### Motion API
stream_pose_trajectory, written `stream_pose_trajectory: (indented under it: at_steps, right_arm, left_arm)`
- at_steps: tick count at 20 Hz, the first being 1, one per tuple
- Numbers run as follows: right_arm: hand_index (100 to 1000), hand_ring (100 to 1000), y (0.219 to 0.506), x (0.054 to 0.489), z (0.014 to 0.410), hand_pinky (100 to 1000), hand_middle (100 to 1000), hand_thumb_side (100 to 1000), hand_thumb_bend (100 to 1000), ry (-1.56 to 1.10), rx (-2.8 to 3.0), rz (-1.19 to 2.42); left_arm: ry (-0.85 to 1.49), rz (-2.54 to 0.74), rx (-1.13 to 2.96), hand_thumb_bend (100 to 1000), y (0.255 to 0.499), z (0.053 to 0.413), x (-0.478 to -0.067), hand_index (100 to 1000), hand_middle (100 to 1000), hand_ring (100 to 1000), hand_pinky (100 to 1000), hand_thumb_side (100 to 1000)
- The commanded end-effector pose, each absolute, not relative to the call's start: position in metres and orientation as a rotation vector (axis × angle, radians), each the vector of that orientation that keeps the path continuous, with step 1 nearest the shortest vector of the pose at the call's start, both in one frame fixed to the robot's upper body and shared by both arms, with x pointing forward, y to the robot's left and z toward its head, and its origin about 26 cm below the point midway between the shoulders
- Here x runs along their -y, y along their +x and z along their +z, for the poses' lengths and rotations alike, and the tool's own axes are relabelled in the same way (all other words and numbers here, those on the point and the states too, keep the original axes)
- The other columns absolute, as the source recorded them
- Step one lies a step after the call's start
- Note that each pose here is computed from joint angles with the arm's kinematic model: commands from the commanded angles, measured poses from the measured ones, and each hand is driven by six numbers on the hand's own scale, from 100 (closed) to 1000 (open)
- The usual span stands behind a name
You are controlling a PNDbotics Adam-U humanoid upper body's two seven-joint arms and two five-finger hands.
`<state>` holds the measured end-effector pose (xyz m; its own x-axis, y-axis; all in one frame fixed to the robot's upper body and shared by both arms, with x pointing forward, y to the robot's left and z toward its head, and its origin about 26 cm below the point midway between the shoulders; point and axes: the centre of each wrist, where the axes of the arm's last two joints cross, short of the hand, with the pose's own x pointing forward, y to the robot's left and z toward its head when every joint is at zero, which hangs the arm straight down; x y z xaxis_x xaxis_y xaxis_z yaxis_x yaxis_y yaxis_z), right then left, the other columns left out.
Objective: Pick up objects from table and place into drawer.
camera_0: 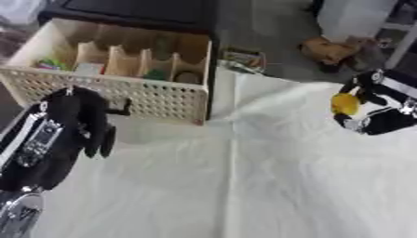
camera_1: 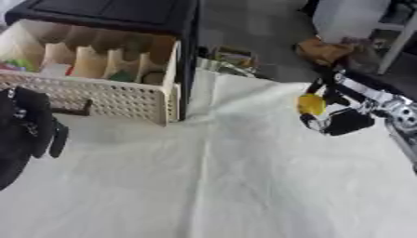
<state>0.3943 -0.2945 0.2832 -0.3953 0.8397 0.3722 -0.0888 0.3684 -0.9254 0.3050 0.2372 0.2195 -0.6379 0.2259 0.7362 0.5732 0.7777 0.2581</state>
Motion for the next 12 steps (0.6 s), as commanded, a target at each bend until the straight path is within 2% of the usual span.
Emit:
stream_pose_trajectory:
  at_steps: [1, 12]
  right_arm:
    - [554, 584, 0.387, 0.293, 0.311, 705, 100, 100, 273, -0.710, 1.710, 1.201]
    - [548, 573, 0.392, 0.259, 0.353, 703, 100, 100, 280, -0.654, 1.828, 1.211]
  left_arm:
    - [-0.572, -0.643, 2.258, 100, 0.304, 0.227, -0.243, 646, 383, 214, 255, 576]
    - [-0.575, -0.659, 2.233, 100, 0.304, 0.227, -0.241, 644, 383, 214, 256, 566]
